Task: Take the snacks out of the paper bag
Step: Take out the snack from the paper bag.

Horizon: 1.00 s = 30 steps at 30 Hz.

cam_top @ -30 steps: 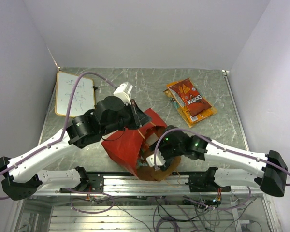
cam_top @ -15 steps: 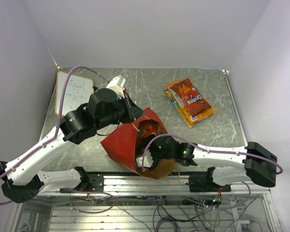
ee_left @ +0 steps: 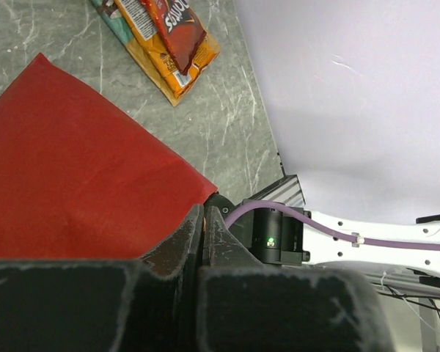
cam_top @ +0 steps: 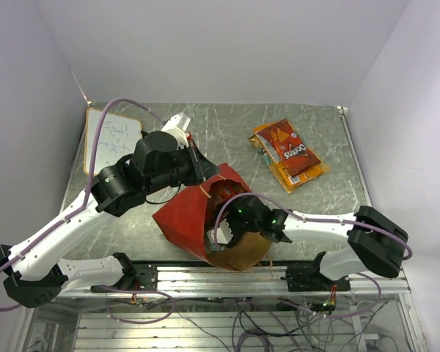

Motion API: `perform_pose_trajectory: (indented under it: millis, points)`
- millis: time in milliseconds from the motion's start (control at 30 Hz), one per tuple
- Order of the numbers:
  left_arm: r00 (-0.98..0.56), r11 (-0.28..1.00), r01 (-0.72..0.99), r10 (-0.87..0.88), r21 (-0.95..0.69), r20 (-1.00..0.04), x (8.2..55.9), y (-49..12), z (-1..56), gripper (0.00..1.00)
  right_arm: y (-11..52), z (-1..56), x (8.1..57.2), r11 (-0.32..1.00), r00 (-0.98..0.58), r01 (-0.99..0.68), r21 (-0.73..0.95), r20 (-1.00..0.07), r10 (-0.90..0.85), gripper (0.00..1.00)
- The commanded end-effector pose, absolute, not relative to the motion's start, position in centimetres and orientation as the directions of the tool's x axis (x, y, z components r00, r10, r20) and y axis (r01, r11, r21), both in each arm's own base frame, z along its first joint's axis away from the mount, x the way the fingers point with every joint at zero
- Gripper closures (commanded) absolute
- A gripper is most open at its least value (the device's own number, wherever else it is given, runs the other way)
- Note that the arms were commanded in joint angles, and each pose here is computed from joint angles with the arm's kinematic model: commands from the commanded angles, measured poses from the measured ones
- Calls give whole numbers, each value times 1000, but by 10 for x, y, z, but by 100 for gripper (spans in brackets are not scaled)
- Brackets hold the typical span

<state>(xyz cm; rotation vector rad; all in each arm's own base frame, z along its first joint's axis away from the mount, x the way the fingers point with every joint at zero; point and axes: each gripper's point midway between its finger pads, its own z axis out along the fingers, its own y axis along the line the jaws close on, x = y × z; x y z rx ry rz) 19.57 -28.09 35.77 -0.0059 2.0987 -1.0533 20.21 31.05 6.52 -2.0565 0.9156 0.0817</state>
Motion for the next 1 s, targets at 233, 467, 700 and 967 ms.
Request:
perform_pose_trajectory:
  millis: [233,467,700,967]
  points:
    - [-719,633,364,-276,-683,-638,192,-288,369,93,323,49,221,-316,719,-617,-721,-352,-599,36]
    - [-708,632,370,-284,-681,-647,191,-277,369,93,323,52,226,-295,684,-650,-700,-371,-628,78]
    - [-708,655,368,-263,-660,-656,193,-267,365,93,328,82,225,-230,658,-690,-687,-462,-595,100]
    - [-711,635,361,-287,-683,-642,197,-269,361,93,325,134,196,-157,608,-762,-628,-610,-508,100]
